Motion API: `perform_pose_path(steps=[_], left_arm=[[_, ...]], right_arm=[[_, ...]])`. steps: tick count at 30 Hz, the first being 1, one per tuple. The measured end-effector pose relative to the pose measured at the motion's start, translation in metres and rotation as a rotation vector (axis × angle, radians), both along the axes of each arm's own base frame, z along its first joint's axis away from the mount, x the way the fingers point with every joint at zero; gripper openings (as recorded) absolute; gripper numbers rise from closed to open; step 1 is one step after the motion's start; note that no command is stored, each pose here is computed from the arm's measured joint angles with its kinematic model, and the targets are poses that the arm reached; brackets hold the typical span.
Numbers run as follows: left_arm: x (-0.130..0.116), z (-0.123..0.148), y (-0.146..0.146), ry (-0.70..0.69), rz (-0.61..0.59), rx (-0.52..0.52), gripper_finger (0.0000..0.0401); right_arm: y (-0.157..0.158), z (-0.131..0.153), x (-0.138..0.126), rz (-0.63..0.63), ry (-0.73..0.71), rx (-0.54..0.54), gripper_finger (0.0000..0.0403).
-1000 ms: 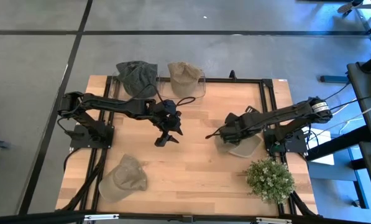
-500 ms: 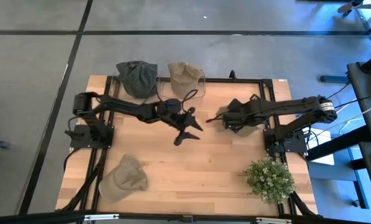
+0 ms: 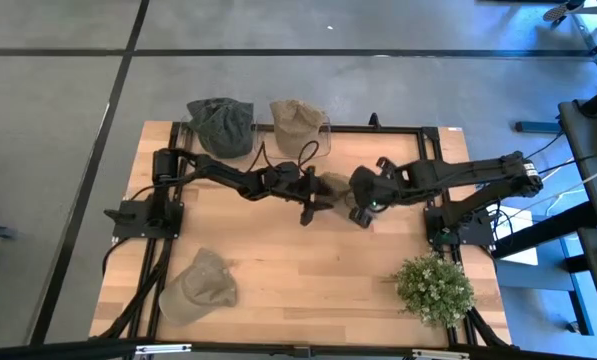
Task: Pick & Place hat
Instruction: Put the right brown cap into the right transparent bin
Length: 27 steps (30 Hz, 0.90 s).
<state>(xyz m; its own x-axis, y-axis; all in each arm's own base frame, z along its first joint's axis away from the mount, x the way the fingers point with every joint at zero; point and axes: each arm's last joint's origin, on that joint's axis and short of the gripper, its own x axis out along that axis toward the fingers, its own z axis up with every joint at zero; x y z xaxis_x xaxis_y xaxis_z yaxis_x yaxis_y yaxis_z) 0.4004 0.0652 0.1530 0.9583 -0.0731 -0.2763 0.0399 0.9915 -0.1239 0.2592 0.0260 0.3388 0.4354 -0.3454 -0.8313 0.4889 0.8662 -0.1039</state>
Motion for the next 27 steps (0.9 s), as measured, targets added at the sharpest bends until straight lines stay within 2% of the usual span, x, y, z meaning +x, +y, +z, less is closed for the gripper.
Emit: perform_pose_path(steps=[5, 10, 16, 21, 27], left_arm=[[-0.001, 0.000, 0.011, -0.001, 0.104, 0.071, 0.0198], [-0.001, 0.000, 0.014, -0.008, 0.116, 0.093, 0.0195], [0.000, 0.000, 0.009, -0.005, 0.108, 0.126, 0.0197], [0.000, 0.000, 0.006, -0.002, 0.133, 0.183, 0.0196], [0.001, 0.001, 0.003, -0.005, 0.114, 0.185, 0.0196]], right_arm=[[0.026, -0.008, 0.002, 0.105, -0.034, 0.061, 0.0015], [0.044, -0.025, 0.010, 0.170, -0.125, 0.084, 0.0013], [0.050, -0.059, 0.020, 0.247, -0.214, 0.171, 0.0034], [0.055, -0.089, 0.023, 0.346, -0.323, 0.248, 0.0012], [0.055, -0.099, 0.023, 0.341, -0.365, 0.271, 0.0024]])
